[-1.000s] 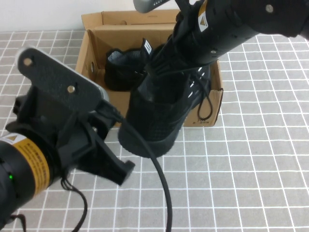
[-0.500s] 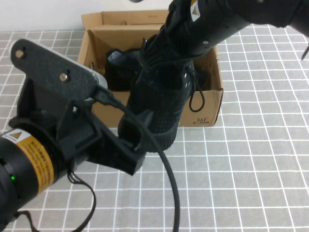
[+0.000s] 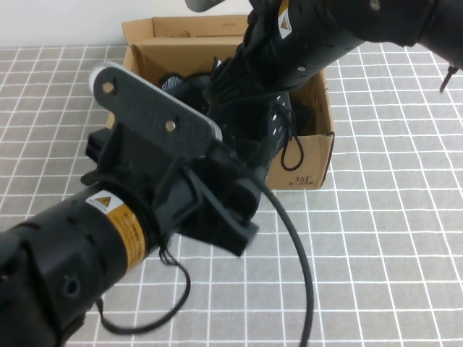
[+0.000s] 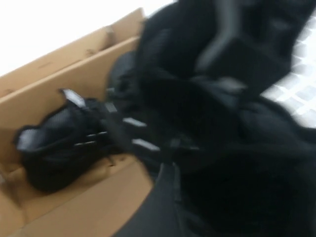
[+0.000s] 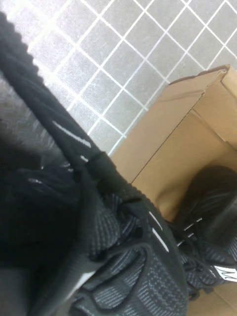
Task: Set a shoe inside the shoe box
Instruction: Hand over the shoe
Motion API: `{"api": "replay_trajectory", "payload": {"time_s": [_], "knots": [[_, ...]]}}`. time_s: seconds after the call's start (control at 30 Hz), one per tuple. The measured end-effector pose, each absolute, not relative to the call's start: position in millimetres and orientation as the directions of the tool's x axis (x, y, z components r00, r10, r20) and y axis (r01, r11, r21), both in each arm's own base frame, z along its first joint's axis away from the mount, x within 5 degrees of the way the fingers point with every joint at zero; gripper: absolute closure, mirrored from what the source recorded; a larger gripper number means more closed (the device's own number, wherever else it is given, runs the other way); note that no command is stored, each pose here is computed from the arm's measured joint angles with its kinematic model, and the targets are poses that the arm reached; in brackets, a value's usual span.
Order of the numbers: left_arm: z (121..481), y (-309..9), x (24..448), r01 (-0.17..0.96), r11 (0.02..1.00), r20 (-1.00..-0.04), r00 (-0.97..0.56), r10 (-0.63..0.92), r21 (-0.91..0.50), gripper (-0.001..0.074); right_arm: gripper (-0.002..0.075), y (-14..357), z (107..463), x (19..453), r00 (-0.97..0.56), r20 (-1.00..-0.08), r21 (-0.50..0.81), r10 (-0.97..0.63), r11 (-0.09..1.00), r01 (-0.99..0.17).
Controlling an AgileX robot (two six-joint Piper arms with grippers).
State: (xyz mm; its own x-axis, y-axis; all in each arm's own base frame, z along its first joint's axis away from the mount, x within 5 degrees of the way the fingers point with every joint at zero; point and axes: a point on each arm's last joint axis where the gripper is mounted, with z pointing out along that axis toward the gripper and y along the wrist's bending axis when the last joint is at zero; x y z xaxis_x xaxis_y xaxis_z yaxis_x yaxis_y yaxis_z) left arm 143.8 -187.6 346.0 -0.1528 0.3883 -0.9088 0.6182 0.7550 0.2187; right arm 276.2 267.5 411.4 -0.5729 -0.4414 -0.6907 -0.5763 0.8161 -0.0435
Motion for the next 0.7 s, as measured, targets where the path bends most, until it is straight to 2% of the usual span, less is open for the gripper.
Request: {"api": "replay_trajectory", "payload": {"time_s": [0.17,0.7], "knots": [[343.3,-186.9,151.8,0.535,0.821,-0.92,-0.187,0.345,0.199,0.007,0.0732,267.5,411.4,276.2,-0.573,-0.691,-0.044,-0.441,0.816,-0.576],[343.1,-190.4,153.8,0.52,0.844,-0.939,-0.206,0.275,0.133,0.0069,0.0732,268.3,416.8,274.9,-0.554,-0.701,-0.042,-0.45,0.801,-0.597]]}}
